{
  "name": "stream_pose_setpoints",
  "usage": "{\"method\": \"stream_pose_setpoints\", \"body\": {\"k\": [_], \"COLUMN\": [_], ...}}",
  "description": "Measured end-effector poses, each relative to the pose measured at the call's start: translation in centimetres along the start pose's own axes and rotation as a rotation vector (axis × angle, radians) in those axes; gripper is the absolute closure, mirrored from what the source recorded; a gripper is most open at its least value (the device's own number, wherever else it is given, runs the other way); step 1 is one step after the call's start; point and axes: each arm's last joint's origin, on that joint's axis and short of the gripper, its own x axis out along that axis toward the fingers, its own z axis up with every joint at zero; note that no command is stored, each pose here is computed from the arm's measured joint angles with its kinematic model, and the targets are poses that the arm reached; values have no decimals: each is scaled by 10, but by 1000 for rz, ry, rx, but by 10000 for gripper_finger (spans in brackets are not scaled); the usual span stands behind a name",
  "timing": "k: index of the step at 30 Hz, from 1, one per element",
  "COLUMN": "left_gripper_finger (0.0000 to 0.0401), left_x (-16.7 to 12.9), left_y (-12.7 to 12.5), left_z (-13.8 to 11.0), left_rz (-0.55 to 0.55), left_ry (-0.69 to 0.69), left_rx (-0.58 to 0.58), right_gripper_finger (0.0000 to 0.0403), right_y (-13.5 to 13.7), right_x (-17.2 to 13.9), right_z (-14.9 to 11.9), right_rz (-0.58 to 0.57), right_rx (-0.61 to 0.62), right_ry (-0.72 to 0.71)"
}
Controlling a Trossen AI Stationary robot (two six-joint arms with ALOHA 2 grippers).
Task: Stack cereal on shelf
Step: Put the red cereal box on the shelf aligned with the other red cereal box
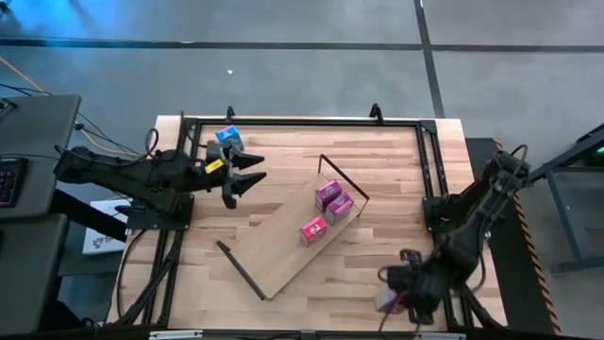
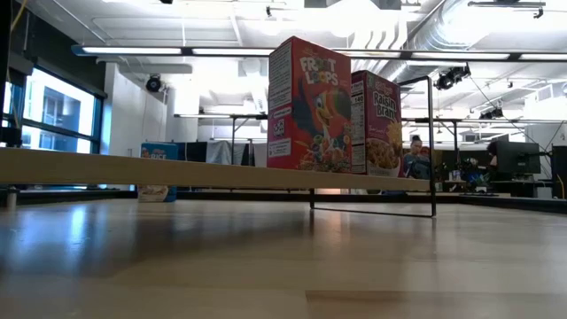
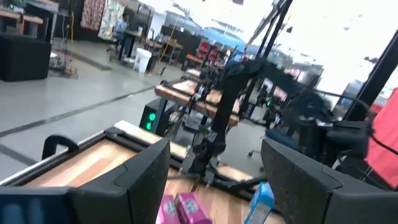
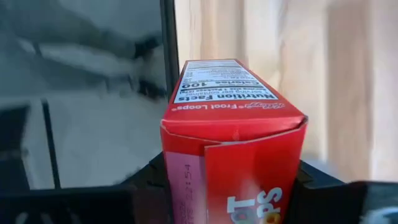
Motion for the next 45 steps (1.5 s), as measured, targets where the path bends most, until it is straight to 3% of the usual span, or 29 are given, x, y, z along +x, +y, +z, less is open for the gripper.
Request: {"method": "stream_pose_setpoints", "body": {"k": [16,30,39,45], "left_gripper_finger": [155,155,155,155], "left_x": [-18,-18,-17,-17], "left_y": [2,1,2,2], "left_z": [16,16,16,17], "left_rz": [-29,-42,-40,-39], "left_ry": [-67,-66,-66,-66], "left_rx": [-73,-82,-80,-61], "right_gripper_finger": [267,267,267,267], "right_y": [-58,-80,-84,-97], "right_x": [-46,-72,-104,-101], "right_z": [94,133,164,191], "right_rz": [81,157,-39,-170], "right_rx": [-47,-116,-225,-272], "right_ry": [-483,-706,-756,-699]}}
